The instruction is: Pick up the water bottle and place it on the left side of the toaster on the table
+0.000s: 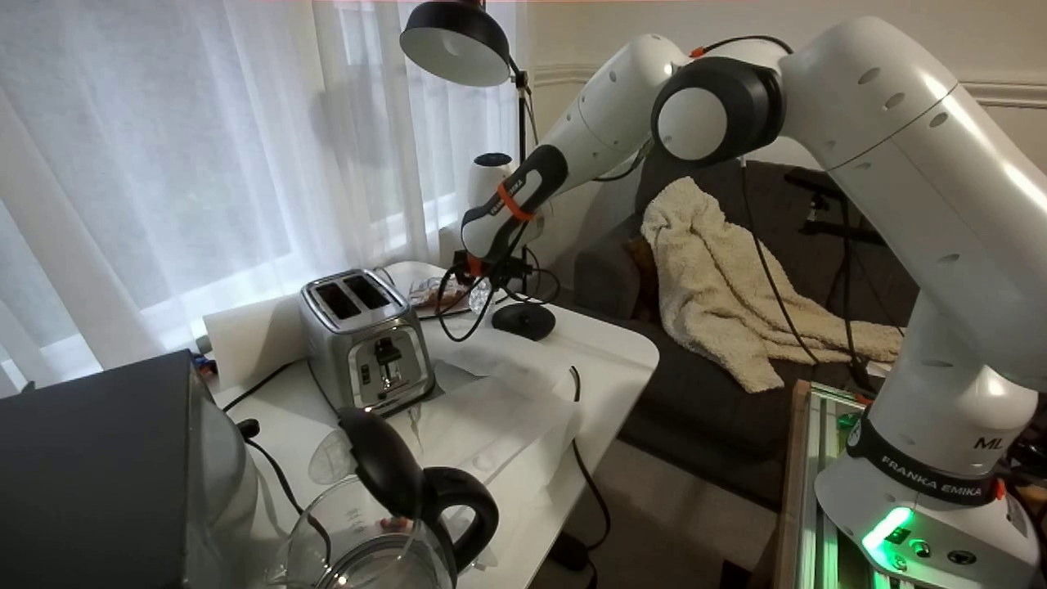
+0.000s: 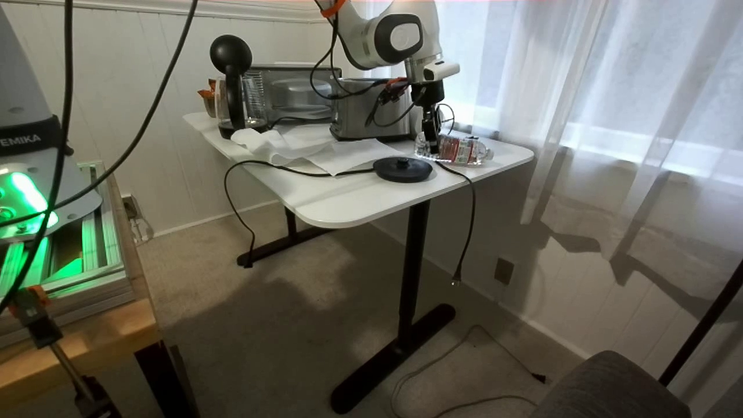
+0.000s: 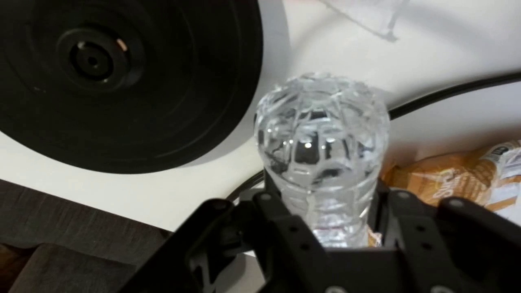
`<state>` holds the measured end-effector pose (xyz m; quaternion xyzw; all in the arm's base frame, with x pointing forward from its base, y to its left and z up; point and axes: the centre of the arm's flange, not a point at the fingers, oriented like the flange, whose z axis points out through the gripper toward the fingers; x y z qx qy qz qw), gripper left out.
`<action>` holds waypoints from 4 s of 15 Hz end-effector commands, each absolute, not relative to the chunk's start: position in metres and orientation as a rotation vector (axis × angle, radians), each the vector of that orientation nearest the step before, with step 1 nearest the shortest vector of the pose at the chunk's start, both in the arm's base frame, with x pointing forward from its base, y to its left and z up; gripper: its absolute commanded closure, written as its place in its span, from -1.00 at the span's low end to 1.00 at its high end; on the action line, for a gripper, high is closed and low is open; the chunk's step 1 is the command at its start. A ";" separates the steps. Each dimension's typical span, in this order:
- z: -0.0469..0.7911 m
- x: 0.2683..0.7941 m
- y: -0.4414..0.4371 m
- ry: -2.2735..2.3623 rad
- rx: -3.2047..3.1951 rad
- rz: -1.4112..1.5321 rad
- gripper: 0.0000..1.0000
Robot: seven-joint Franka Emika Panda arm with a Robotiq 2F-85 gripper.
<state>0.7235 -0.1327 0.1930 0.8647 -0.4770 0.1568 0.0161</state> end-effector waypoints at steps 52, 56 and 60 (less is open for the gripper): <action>0.387 0.722 0.232 0.437 3.081 0.919 0.53; 0.369 0.747 0.253 0.463 3.094 0.959 0.53; 0.343 0.759 0.271 0.388 3.107 0.961 0.53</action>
